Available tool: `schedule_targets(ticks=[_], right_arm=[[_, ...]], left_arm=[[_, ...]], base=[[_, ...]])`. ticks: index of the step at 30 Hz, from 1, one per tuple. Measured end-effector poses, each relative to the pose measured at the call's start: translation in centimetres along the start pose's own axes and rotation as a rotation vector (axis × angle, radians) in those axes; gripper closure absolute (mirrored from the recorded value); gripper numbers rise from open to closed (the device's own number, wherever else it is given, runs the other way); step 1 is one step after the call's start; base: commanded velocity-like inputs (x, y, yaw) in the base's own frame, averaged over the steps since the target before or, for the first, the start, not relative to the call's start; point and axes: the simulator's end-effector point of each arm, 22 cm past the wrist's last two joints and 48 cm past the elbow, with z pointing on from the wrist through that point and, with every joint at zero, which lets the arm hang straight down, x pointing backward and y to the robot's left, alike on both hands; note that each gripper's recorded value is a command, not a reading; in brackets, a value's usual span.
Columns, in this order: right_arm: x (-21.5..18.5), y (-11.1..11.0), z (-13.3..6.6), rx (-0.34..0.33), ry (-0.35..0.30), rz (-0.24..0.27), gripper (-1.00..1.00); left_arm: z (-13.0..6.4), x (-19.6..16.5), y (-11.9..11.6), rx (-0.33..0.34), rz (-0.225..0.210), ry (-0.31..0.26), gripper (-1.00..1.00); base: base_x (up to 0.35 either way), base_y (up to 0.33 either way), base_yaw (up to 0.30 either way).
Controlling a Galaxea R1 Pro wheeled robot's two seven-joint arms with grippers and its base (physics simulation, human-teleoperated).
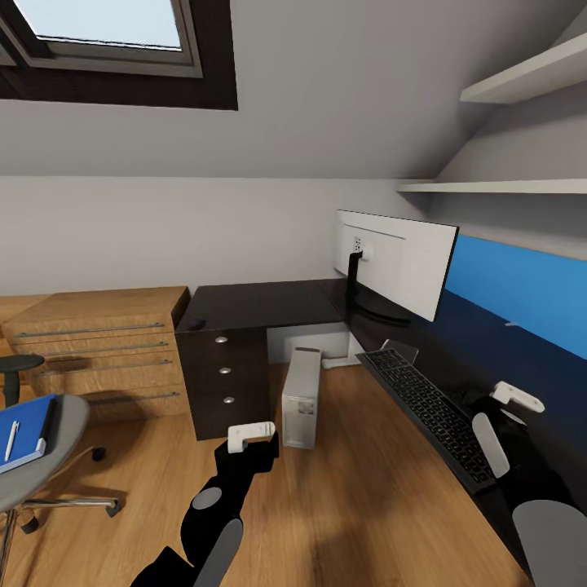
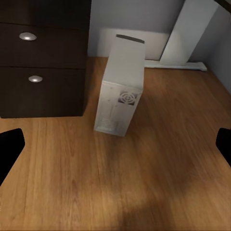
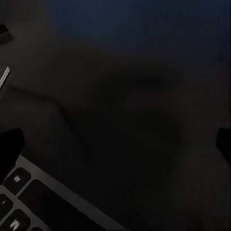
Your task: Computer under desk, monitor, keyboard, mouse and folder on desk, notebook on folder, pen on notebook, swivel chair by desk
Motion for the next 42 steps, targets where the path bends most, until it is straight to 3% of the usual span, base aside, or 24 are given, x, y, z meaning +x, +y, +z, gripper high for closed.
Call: schedule_targets(ticks=[9, 14, 20, 28, 42], right_arm=[[-1.7, -2.8, -0.6, 0.156, -0.098, -0.035, -1.00], [-1.9, -3.4, -0.7, 0.188, -0.111, -0.035, -1.00], [-0.7, -1.4, -1.2, 0.154, -0.078, -0.031, -1.00], [-0.1, 0.6, -2.0, 0.131, -0.083, -0.010, -1.00], [-1.3, 1.6, -2.7, 0.098, -0.059, 0.019, -1.00]], left_arm=[[0.0, 0.0, 0.0, -0.001, 0.001, 0.000, -1.00], [0.0, 0.0, 0.0, 0.000, 0.002, 0.000, -1.00], [0.1, 0.5, -0.3, 0.001, -0.003, 0.012, -1.00], [0.2, 0.6, -0.1, -0.003, 0.002, 0.013, -1.00], [0.2, 0.6, -0.1, -0.003, 0.002, 0.013, -1.00]], base=[[0.000, 0.000, 0.000], [0.000, 0.000, 0.000], [0.000, 0.000, 0.000], [0.000, 0.000, 0.000], [0.000, 0.000, 0.000]])
